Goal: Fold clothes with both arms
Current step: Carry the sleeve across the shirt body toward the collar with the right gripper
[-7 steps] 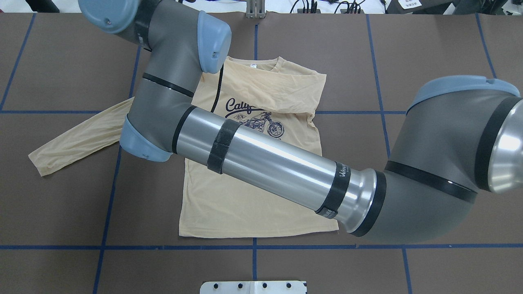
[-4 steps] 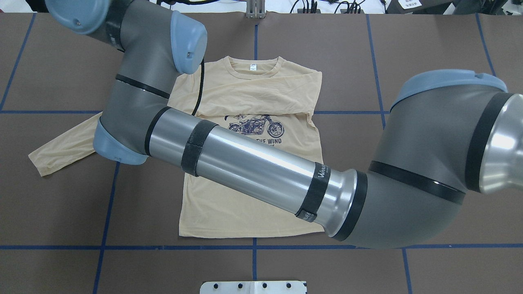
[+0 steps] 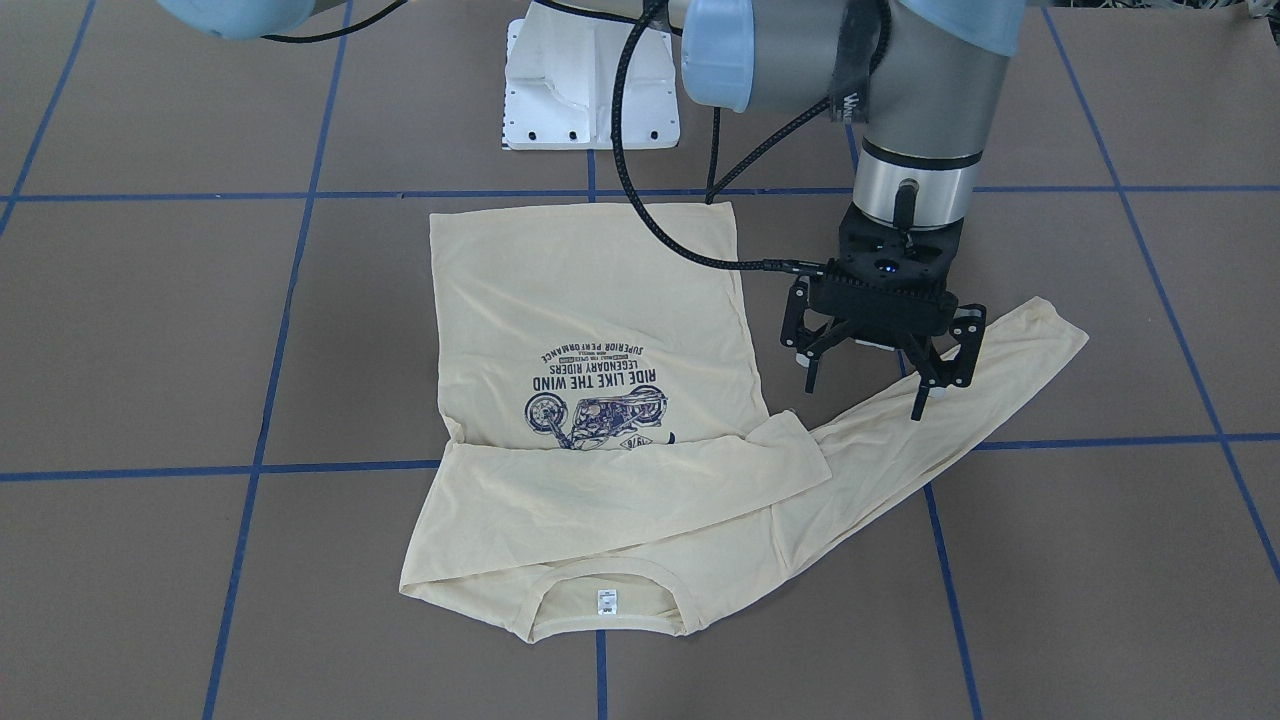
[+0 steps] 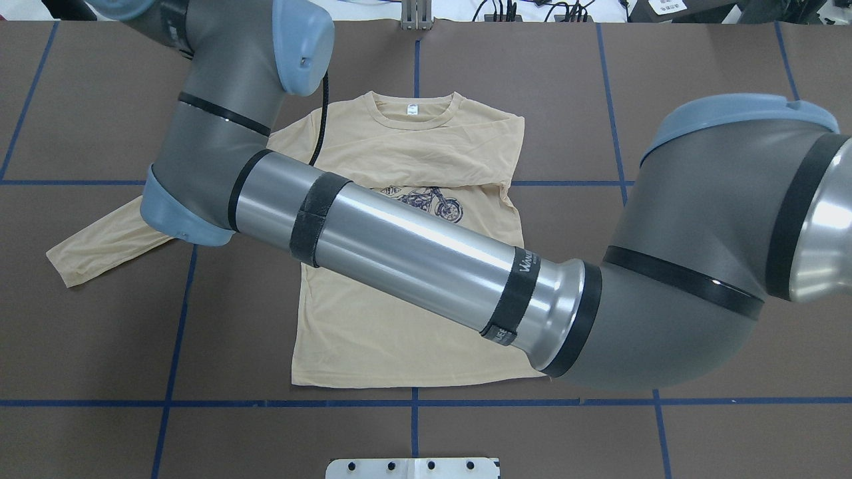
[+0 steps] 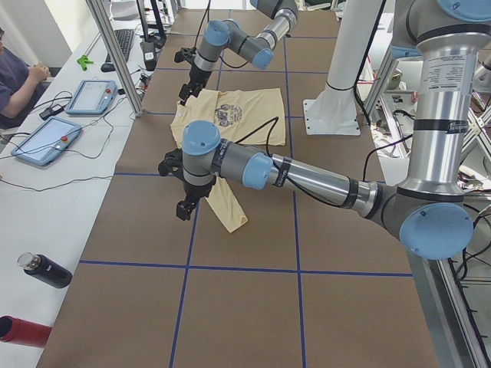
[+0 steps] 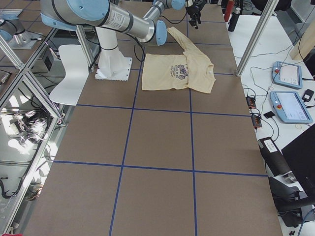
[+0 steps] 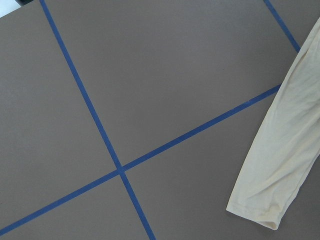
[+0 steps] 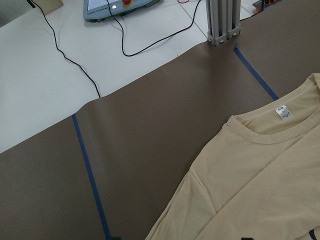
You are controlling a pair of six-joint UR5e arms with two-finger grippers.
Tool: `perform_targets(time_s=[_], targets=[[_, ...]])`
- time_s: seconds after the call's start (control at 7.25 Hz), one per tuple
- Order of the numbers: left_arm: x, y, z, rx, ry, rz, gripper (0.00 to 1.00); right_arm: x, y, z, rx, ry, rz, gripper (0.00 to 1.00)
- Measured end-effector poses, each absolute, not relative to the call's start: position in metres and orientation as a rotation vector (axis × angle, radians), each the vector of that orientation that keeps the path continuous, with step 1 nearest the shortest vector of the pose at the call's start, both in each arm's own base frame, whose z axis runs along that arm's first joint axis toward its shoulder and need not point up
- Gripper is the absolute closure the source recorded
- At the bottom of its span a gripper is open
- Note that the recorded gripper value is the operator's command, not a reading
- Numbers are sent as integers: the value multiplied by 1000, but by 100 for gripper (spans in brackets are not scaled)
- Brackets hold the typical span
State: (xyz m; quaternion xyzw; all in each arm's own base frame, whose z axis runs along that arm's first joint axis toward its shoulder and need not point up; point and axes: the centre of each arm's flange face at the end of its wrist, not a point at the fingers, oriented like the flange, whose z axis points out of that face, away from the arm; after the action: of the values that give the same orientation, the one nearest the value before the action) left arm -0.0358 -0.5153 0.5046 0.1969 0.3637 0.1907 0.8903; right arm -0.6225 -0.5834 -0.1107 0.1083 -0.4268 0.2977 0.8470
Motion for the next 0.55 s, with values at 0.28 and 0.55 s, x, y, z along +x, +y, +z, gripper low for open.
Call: perform_targets(time_s=[0.28, 0.55], targets=[[-36, -518, 493, 440, 752, 410, 0, -576, -593, -51, 171, -896, 557, 1], [-27, -516, 487, 465, 752, 440, 0, -528, -591, 33, 169, -853, 464, 1]])
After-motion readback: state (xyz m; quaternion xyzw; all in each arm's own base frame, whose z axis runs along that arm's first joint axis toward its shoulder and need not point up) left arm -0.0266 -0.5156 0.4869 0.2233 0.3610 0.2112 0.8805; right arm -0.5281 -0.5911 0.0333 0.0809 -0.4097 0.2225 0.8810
